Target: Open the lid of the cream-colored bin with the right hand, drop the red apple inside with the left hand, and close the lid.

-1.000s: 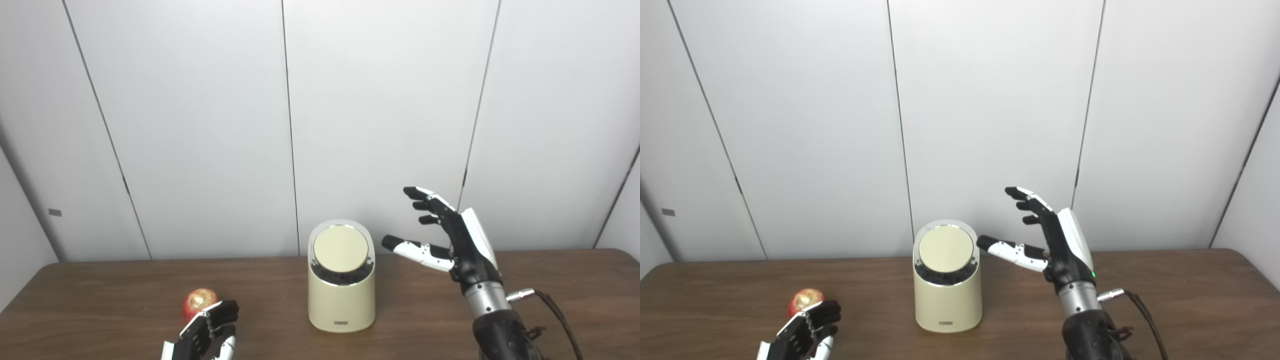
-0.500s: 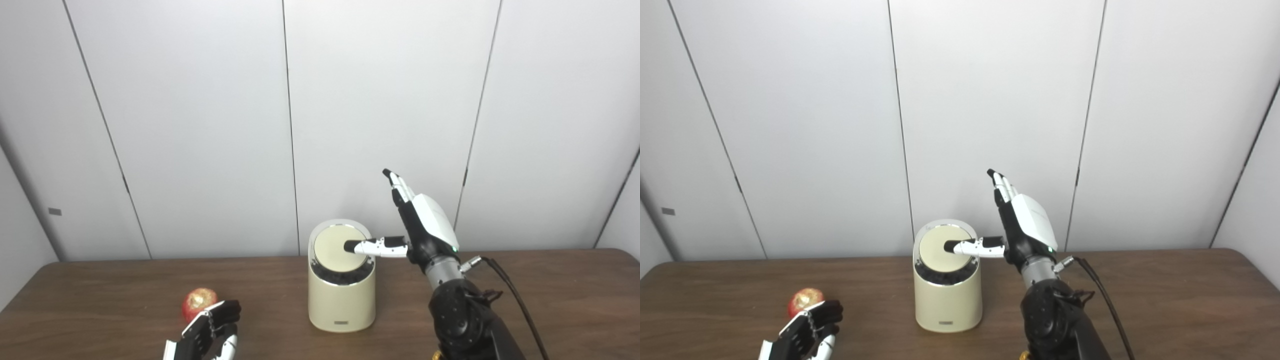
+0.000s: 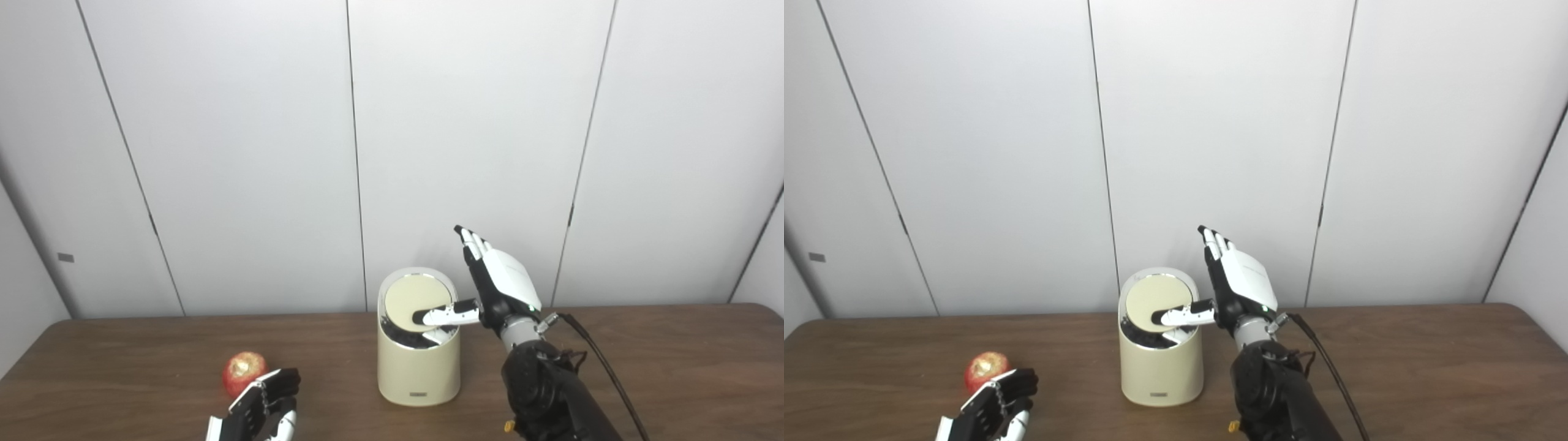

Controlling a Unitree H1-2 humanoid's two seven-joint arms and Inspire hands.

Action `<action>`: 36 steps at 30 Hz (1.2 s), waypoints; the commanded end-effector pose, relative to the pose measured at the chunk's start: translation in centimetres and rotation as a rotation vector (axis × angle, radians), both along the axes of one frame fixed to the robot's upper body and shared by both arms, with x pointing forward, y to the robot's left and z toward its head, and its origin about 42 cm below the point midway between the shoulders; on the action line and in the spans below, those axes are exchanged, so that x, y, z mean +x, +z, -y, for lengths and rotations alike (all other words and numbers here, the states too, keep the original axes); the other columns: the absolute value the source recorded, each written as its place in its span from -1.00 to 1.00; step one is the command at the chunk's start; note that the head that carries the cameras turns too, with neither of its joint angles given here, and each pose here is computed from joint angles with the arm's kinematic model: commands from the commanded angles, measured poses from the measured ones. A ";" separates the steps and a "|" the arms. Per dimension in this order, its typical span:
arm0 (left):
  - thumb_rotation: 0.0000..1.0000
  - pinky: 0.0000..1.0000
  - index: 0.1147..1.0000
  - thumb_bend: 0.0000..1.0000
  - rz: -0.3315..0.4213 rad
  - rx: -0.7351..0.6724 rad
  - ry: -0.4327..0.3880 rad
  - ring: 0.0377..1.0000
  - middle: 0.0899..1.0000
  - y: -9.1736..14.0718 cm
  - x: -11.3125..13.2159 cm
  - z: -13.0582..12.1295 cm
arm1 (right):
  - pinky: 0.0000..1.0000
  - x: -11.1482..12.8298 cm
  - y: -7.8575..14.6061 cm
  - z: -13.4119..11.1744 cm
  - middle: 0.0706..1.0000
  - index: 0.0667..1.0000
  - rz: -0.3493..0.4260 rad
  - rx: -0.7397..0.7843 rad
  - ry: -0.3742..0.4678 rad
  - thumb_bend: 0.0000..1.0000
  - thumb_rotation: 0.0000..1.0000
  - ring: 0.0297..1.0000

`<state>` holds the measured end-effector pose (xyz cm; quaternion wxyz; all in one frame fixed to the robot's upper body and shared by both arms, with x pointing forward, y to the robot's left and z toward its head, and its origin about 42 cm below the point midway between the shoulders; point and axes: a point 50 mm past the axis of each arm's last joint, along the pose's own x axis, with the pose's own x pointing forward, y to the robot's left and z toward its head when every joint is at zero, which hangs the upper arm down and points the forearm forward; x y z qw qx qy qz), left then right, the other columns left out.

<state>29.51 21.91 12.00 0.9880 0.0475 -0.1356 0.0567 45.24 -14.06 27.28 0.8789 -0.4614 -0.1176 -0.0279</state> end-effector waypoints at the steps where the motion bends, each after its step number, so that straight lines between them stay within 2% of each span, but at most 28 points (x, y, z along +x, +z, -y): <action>1: -0.64 0.39 0.34 -0.61 -0.031 -0.028 -0.003 0.43 0.39 -0.7 -0.9 0.9 | 0.87 0.6 2.8 -0.6 1.00 1.00 0.102 -0.021 0.013 0.90 -0.21 1.00; 6: -0.55 0.39 0.35 -0.59 -0.032 -0.028 -0.003 0.44 0.39 -0.7 -0.9 0.9 | 0.76 1.3 2.3 -0.8 1.00 1.00 0.083 -0.039 -0.009 0.82 -0.20 1.00; 10: -0.57 0.39 0.35 -0.61 -0.031 -0.029 -0.008 0.44 0.39 -0.7 -0.9 0.9 | 0.74 1.8 2.3 -0.8 1.00 1.00 0.085 -0.051 -0.016 0.79 -0.19 1.00; 17: -0.60 0.38 0.33 -0.61 -0.027 -0.026 -0.011 0.42 0.38 -0.8 -0.8 1.0 | 0.71 1.8 2.3 -0.8 1.00 1.00 0.109 -0.123 -0.025 0.90 -0.29 1.00; 20: -0.59 0.38 0.33 -0.60 -0.030 -0.014 -0.011 0.43 0.38 -0.7 -0.8 1.0 | 0.76 1.6 2.1 -0.8 1.00 1.00 0.104 -0.174 -0.023 0.96 -0.39 1.00; 24: -0.56 0.38 0.33 -0.60 -0.028 -0.018 -0.010 0.43 0.38 -0.7 -0.9 1.1 | 0.73 1.3 2.0 -0.9 1.00 1.00 0.095 -0.199 -0.009 0.99 -0.46 1.00; 26: -0.59 0.38 0.33 -0.60 -0.028 -0.023 -0.009 0.43 0.38 -0.7 -0.9 1.1 | 0.78 1.1 2.0 -0.9 1.00 1.00 0.078 -0.133 0.008 0.91 -0.26 1.00; 29: -0.63 0.38 0.33 -0.60 -0.026 -0.021 -0.010 0.43 0.38 -0.7 -0.8 1.0 | 0.84 0.8 2.1 -0.8 1.00 1.00 0.065 -0.083 0.026 0.75 0.29 1.00; 31: -0.62 0.38 0.34 -0.60 -0.028 -0.021 -0.010 0.43 0.38 -0.7 -0.8 1.0 | 0.84 0.7 2.2 -0.8 0.97 1.00 0.072 -0.088 0.034 0.70 0.56 0.97; 34: -0.61 0.38 0.34 -0.61 -0.037 -0.020 -0.009 0.44 0.39 -0.7 -0.8 0.9 | 0.82 0.6 2.2 -0.8 0.93 0.97 0.077 -0.097 0.043 0.60 0.85 0.93; 36: -0.58 0.37 0.34 -0.61 -0.042 -0.007 -0.009 0.44 0.39 -0.8 -0.7 0.9 | 0.81 0.4 2.3 -0.7 0.91 0.94 0.073 -0.092 0.052 0.57 0.93 0.92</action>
